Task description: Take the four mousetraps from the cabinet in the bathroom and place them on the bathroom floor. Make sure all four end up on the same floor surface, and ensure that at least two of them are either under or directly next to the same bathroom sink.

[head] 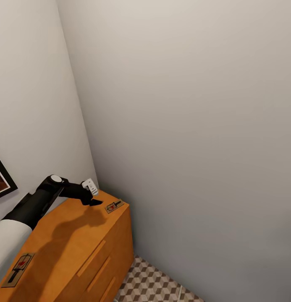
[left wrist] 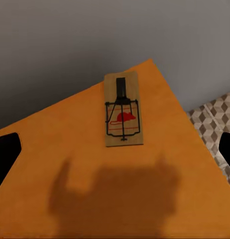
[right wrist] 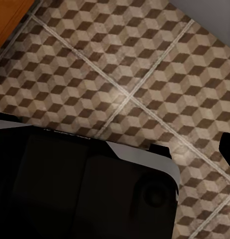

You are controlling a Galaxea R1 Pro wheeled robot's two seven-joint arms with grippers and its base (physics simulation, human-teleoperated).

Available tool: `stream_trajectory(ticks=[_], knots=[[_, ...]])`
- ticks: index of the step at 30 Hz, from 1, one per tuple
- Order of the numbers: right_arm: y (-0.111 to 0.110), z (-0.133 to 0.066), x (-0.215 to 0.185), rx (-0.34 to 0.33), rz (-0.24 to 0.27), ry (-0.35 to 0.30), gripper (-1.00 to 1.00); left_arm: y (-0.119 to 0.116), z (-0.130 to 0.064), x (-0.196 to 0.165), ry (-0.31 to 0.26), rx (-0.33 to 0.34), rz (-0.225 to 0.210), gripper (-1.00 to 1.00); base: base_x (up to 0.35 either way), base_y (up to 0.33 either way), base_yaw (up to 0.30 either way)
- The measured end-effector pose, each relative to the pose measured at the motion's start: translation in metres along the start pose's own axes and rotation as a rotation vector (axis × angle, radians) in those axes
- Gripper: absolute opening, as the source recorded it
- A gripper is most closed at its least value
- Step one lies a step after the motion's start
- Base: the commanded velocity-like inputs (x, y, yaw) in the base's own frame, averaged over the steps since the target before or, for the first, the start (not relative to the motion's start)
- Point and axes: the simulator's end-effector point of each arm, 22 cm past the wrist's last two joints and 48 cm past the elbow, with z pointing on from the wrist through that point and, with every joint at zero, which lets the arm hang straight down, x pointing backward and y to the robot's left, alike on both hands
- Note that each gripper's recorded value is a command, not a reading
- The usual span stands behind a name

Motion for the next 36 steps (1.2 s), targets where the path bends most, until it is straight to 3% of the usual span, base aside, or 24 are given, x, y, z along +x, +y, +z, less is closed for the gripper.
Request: stream_trajectory(ticks=[6,8,9,12,36], knots=[[0.0,0.0,0.0,0.0,0.0,0.0,1.0,0.003,0.0,0.005,0.024,-0.012,0.008,1.0,0.0,0.0,0.0],[0.0,0.0,0.0,0.0,0.0,0.0,1.0,0.005,0.0,0.011,0.055,-0.027,0.007,1.0,0.0,0.0,0.0],[0.0,0.0,0.0,0.0,0.0,0.0,1.0,0.009,-0.002,0.018,0.098,-0.046,-0.011,1.0,0.0,0.0,0.0],[0.0,0.0,0.0,0.0,0.0,0.0,1.0,0.012,-0.008,0.018,0.13,-0.073,-0.03,1.0,0.0,0.0,0.0],[0.0,0.0,-0.001,-0.002,0.0,-0.004,1.0,0.006,-0.018,-0.013,0.101,-0.091,0.007,1.0,0.0,0.0,0.0]])
